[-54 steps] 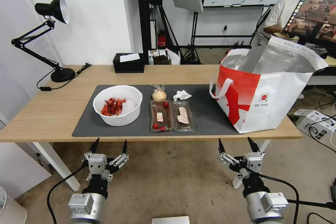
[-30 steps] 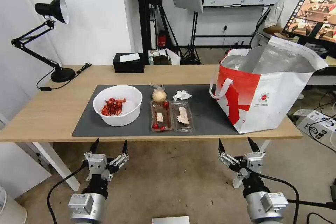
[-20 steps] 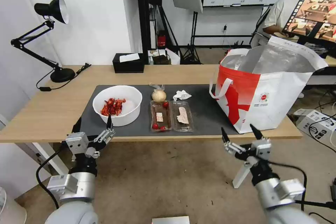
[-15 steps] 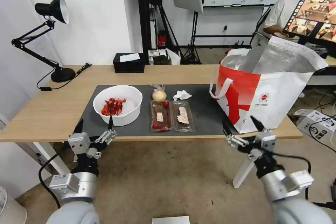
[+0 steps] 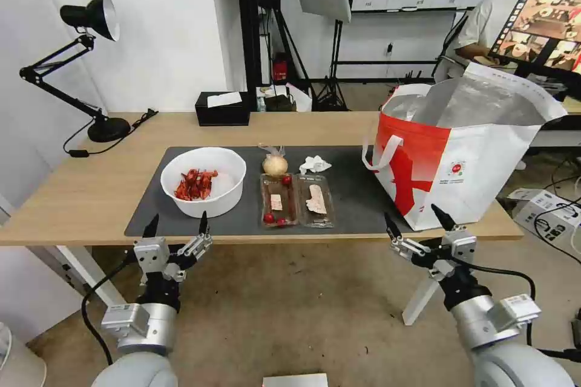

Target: Pick up the trash from the table and place it into the takeout bag.

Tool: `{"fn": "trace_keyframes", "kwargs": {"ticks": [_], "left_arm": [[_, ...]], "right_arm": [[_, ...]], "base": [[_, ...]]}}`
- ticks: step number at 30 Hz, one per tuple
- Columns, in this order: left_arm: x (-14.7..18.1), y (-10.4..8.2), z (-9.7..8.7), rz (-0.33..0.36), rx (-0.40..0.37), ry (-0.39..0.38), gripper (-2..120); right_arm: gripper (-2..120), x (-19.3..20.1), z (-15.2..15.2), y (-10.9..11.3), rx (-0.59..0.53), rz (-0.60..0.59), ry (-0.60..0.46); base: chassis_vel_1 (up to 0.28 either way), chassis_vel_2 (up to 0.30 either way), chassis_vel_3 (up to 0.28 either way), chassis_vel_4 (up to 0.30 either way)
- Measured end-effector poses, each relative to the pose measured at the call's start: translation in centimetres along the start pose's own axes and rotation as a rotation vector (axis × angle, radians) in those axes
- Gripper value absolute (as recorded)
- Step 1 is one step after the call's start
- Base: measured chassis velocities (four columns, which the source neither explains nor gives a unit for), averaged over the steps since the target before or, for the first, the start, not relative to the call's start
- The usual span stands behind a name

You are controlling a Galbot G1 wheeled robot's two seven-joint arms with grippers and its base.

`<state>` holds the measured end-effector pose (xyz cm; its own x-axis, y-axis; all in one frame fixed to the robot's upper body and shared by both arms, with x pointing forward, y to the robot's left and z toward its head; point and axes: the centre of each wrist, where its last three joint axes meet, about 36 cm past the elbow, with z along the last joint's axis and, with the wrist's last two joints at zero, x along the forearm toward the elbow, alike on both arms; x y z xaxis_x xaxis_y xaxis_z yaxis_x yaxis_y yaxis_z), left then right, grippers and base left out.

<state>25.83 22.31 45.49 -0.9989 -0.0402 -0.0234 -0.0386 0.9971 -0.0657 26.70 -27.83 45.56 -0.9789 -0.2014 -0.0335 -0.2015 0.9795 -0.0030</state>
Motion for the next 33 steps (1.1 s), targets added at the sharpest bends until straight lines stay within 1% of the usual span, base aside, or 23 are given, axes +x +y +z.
{"fn": "trace_keyframes", "kwargs": {"ticks": [10, 19, 27, 28, 29, 30, 31, 32, 33], "left_arm": [[0.3, 0.3, 1.0, 0.024, -0.014, 0.034, 100], [0.7, 0.4, 1.3, 0.026, -0.014, 0.054, 100], [1.1, 0.2, 1.6, 0.024, -0.009, 0.069, 100], [1.1, 0.2, 1.6, 0.023, -0.009, 0.070, 100], [1.1, 0.3, 1.7, 0.022, -0.010, 0.071, 100], [1.1, 0.3, 1.7, 0.022, -0.010, 0.071, 100], [1.1, 0.3, 1.7, 0.020, -0.012, 0.071, 100], [1.1, 0.4, 1.7, 0.019, -0.013, 0.071, 100], [1.1, 0.4, 1.7, 0.019, -0.013, 0.071, 100]], "right_arm": [[100, -0.1, 2.0, 0.4, -0.028, 0.003, 0.047], [100, -0.3, 2.1, 0.2, -0.018, -0.009, 0.057], [100, -0.6, 1.8, 0.4, -0.044, -0.004, 0.072], [100, -0.7, 1.8, 0.5, -0.070, -0.008, 0.077], [100, -0.7, 1.5, 0.8, -0.125, -0.014, 0.088], [100, -0.7, 1.5, 0.8, -0.125, -0.014, 0.088], [100, -0.8, 1.2, 1.2, -0.196, -0.023, 0.100], [100, -0.9, 0.8, 1.7, -0.299, -0.035, 0.115], [100, -0.9, 0.8, 1.7, -0.299, -0.035, 0.115]], "base": [[0.000, 0.000, 0.000, 0.000], [0.000, 0.000, 0.000, 0.000], [0.000, 0.000, 0.000, 0.000], [0.000, 0.000, 0.000, 0.000], [0.000, 0.000, 0.000, 0.000], [0.000, 0.000, 0.000, 0.000], [0.000, 0.000, 0.000, 0.000], [0.000, 0.000, 0.000, 0.000], [0.000, 0.000, 0.000, 0.000]]}}
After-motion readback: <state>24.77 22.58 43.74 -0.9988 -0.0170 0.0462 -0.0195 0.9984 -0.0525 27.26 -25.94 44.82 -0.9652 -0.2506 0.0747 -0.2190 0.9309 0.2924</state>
